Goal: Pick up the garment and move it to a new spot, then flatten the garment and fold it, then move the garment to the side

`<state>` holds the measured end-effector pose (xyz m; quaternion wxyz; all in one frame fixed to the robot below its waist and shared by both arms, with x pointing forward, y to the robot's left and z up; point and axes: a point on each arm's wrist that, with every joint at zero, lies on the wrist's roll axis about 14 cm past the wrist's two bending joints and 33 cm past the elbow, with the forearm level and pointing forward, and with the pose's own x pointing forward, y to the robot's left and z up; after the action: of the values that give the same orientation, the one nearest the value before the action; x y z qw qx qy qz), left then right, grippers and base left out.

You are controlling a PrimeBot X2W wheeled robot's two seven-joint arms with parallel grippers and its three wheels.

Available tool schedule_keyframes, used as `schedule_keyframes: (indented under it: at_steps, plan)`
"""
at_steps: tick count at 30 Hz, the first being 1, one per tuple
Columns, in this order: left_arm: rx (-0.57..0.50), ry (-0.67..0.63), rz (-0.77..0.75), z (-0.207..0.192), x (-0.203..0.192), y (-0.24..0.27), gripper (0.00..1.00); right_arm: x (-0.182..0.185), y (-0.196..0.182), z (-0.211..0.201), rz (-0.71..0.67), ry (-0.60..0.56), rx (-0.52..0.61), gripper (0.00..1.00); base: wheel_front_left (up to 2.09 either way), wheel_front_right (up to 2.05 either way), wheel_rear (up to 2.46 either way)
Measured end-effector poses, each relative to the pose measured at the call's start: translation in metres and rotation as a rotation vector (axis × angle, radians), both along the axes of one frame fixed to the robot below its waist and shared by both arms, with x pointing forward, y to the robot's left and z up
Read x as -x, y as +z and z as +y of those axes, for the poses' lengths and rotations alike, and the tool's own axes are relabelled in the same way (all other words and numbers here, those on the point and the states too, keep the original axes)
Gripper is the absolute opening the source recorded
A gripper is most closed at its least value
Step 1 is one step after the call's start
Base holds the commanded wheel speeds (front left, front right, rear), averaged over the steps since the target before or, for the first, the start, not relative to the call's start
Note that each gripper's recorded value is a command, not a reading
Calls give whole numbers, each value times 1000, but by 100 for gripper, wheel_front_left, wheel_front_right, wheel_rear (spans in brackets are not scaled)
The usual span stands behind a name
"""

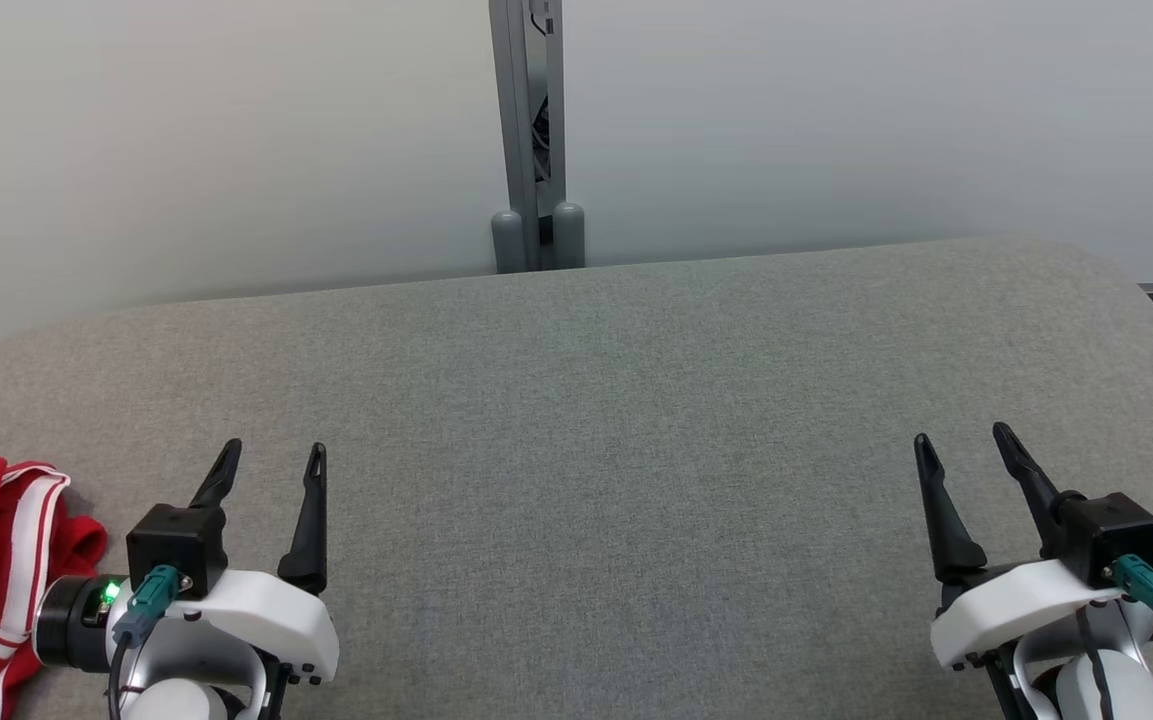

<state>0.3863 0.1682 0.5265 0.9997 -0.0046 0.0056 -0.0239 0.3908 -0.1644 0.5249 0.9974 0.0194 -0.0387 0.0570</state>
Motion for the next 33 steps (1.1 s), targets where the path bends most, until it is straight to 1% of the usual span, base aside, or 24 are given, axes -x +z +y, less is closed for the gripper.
schedule_keyframes:
  at_steps: [10, 15, 19, 24, 33]
  plan:
    - [8, 6, 16, 2, 0, -4, 100, 1, -2, -2, 6, -6, -13, 100, 0, 0, 0]
    - [19, 21, 25, 7, 2, -7, 100, -1, -3, -3, 7, -10, -22, 100, 0, 0, 0]
    - [27, 48, 15, 15, 4, -5, 100, -7, -4, 4, 11, 8, -31, 100, 0, 0, 0]
    - [43, 118, 6, 36, 15, -5, 100, -20, -4, 30, 14, 76, -29, 100, 0, 0, 0]
    - [65, 324, -35, 98, 50, 2, 100, -45, 3, 112, -5, 287, -16, 100, 0, 0, 0]
